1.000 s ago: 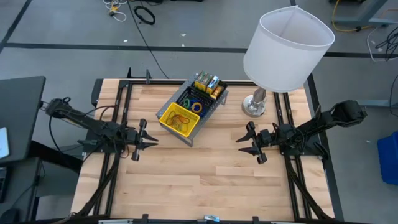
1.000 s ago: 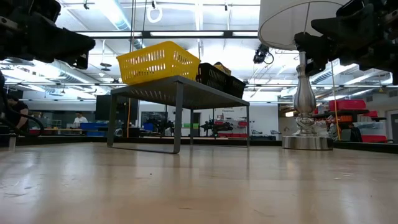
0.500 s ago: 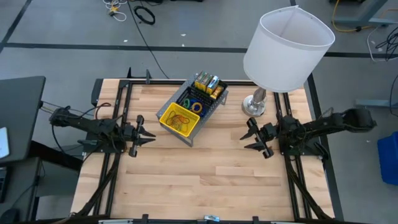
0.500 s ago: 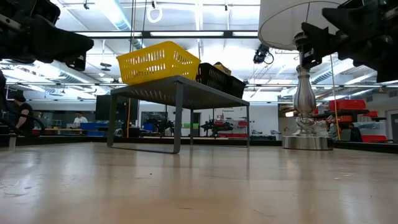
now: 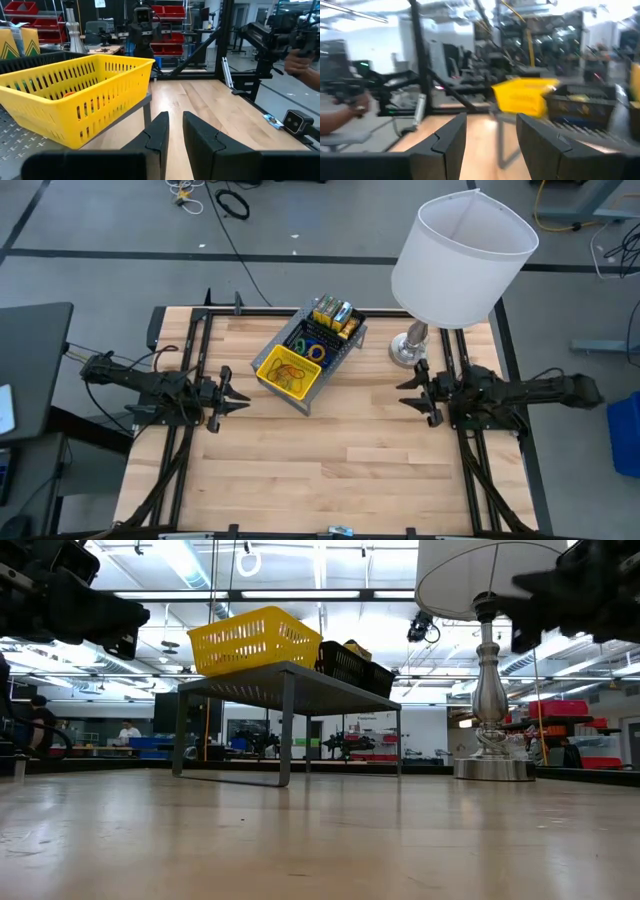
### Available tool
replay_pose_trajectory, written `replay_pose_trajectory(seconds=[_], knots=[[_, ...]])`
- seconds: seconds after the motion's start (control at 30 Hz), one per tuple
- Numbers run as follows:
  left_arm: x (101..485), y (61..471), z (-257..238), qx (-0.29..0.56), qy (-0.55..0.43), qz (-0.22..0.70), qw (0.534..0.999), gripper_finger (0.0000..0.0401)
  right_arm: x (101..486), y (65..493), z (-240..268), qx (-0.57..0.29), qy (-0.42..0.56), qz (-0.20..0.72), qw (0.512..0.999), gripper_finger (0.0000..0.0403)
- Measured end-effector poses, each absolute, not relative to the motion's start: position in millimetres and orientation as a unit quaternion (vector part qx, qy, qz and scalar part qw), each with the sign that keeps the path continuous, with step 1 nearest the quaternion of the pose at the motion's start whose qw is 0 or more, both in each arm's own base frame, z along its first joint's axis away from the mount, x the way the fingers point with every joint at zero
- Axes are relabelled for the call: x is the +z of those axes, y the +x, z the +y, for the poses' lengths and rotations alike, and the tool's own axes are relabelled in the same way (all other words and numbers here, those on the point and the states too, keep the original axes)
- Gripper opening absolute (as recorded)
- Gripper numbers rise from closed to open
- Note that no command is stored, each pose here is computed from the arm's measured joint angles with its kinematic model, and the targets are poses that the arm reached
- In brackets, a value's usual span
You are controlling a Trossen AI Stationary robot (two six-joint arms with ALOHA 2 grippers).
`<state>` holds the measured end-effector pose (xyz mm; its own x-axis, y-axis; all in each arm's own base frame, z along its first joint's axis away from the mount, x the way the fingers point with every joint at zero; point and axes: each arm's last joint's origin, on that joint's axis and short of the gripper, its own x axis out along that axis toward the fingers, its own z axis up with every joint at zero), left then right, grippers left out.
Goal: Pick & Place Office Desk Supplies
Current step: Return to Home Position
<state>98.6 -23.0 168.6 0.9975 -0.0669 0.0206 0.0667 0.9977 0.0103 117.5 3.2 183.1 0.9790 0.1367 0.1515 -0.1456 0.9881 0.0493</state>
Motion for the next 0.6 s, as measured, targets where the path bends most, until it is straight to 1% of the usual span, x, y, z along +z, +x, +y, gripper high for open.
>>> replay_pose_trajectory(seconds=[0.13,0.3,0.5,0.6], knots=[[169,99,-23,-0.033,0.002,-0.011,0.999,0.0062,187,111,12,0.087,0.022,-0.095,0.991,0.0180],[169,99,-23,-0.033,0.001,-0.012,0.999,0.0062,178,106,19,0.088,0.019,-0.049,0.995,0.0180],[170,99,-23,-0.030,0.015,-0.018,0.999,0.0062,181,98,25,0.122,-0.002,-0.072,0.990,0.0180],[170,99,-23,-0.030,0.016,-0.018,0.999,0.0062,179,93,25,0.118,-0.005,-0.050,0.992,0.0172]])
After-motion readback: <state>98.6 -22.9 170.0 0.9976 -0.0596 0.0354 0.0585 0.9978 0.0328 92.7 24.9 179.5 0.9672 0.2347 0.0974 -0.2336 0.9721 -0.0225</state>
